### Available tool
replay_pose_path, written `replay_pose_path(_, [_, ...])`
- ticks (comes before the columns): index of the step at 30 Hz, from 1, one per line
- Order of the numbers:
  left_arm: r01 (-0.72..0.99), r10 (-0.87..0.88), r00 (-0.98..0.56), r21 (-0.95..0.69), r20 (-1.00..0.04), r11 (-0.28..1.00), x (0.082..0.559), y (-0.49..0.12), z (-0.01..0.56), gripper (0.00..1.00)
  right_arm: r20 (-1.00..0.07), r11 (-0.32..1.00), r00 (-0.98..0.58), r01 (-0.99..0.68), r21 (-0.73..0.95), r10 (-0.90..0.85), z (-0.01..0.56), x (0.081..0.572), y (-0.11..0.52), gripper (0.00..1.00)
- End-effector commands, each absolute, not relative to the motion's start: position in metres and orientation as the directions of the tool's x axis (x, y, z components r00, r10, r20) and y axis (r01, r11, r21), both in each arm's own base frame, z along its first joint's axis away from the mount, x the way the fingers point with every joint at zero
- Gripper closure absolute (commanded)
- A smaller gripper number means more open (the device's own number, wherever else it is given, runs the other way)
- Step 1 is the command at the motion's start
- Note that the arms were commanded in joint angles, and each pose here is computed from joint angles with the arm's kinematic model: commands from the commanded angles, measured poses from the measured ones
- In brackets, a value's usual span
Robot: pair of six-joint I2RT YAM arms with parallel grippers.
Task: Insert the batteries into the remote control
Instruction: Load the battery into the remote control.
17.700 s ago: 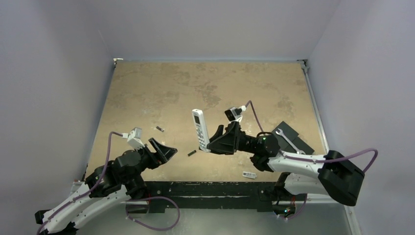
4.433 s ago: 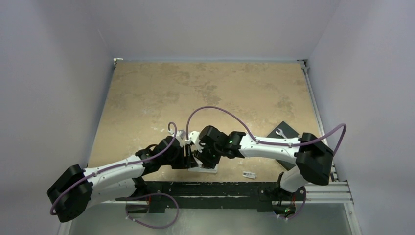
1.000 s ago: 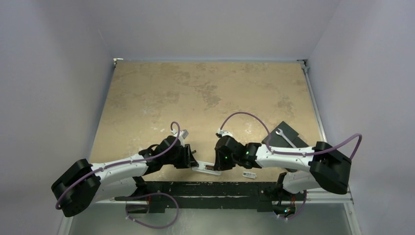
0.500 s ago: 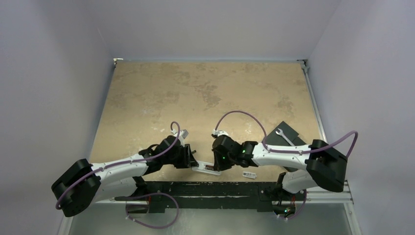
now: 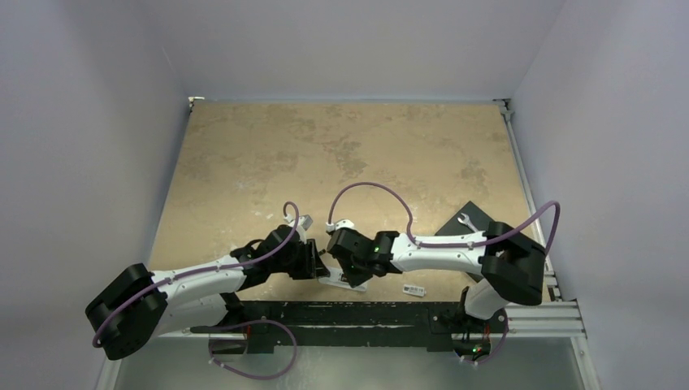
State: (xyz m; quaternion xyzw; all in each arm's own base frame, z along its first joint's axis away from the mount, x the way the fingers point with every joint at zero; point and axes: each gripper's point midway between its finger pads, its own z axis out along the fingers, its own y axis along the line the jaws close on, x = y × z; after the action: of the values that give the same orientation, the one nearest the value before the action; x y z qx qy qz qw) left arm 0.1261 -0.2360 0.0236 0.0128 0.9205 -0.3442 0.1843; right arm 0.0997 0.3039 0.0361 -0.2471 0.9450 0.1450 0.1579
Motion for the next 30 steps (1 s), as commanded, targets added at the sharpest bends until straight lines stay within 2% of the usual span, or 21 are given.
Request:
replay_pose_path(1, [0.129,-0.069,-0.951,-0.587,-0.303,0.799,0.113,-0.223,0.006,0.7,-0.403,0.808,-0.799,-0.554,0.202,-0.447,0.041,0.098,0.322,0.93])
replay_pose_path(9, [0.126,-0.075,-0.949,-0.584,-0.306,0.802,0.113,-0.222,0.008,0.7,-0.443,0.814,-0.783,-0.553,0.178,-0.436,0.067,0.107,0.322,0.89])
replay_pose_path(15, [0.126,-0.076,-0.947,-0.579,-0.312,0.805,0.113,-0.22,0.011,0.68,-0.501,0.825,-0.752,-0.552,0.125,-0.427,0.086,0.122,0.318,0.82])
replay_pose_path(18, [0.124,-0.072,-0.948,-0.569,-0.31,0.813,0.112,-0.218,0.012,0.64,-0.513,0.832,-0.746,-0.545,0.105,-0.424,0.089,0.128,0.312,0.79])
replay_pose_path(25, [0.101,-0.081,-0.953,-0.557,-0.293,0.825,0.108,-0.212,0.015,0.47,-0.537,0.852,-0.743,-0.517,0.081,-0.399,0.09,0.145,0.299,0.73])
replay_pose_path(30, [0.09,-0.062,-0.969,-0.572,-0.241,0.815,0.096,-0.212,0.017,0.42,-0.548,0.862,-0.747,-0.499,0.086,-0.377,0.087,0.158,0.29,0.72])
